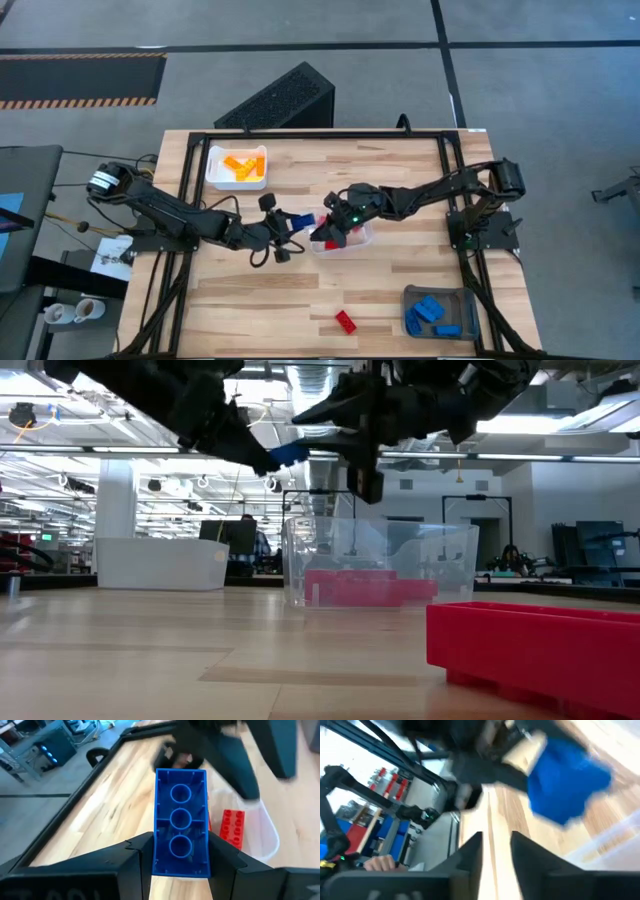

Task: Sort & place blocks by color
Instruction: Put the blue game piece into the black bin

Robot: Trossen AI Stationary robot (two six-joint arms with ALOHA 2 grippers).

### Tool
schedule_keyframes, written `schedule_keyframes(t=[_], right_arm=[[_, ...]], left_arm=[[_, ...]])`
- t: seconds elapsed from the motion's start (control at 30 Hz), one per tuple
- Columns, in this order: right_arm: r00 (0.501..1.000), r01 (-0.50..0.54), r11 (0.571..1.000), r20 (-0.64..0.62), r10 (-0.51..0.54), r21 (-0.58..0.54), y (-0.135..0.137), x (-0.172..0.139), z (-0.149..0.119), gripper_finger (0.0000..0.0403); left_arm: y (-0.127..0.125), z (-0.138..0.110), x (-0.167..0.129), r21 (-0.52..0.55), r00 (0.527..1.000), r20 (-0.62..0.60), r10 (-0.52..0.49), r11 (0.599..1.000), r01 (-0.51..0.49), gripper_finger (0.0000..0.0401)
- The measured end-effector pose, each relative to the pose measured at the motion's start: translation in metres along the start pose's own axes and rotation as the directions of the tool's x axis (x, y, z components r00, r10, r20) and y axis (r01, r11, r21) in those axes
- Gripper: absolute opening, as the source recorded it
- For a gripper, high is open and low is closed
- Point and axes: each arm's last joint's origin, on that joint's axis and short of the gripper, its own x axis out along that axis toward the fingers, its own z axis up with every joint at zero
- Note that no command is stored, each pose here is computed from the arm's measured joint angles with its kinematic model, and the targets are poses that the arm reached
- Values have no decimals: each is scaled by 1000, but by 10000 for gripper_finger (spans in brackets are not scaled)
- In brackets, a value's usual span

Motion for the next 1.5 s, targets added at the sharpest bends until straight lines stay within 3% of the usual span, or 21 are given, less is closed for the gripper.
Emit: schedule_keyframes(t=[0.33,0.57,0.9,1.5], right_arm=[[997,57,998,50,-57,-3,-4,-1,2,289],[992,81,994,87,-88,74,-12,-5,11,328],[987,76,993,131,-88,94,-12,-6,15,298],[986,70,993,143,-83,95,-12,-7,18,166]], left_arm=[[-1,2,-2,-11,1000,18,-23,1000,24,107],[-9,15,-9,21,998,46,-49,999,48,107],[-9,16,-9,28,999,32,-36,999,35,107],[-9,15,-9,30,999,28,-30,999,29,107]])
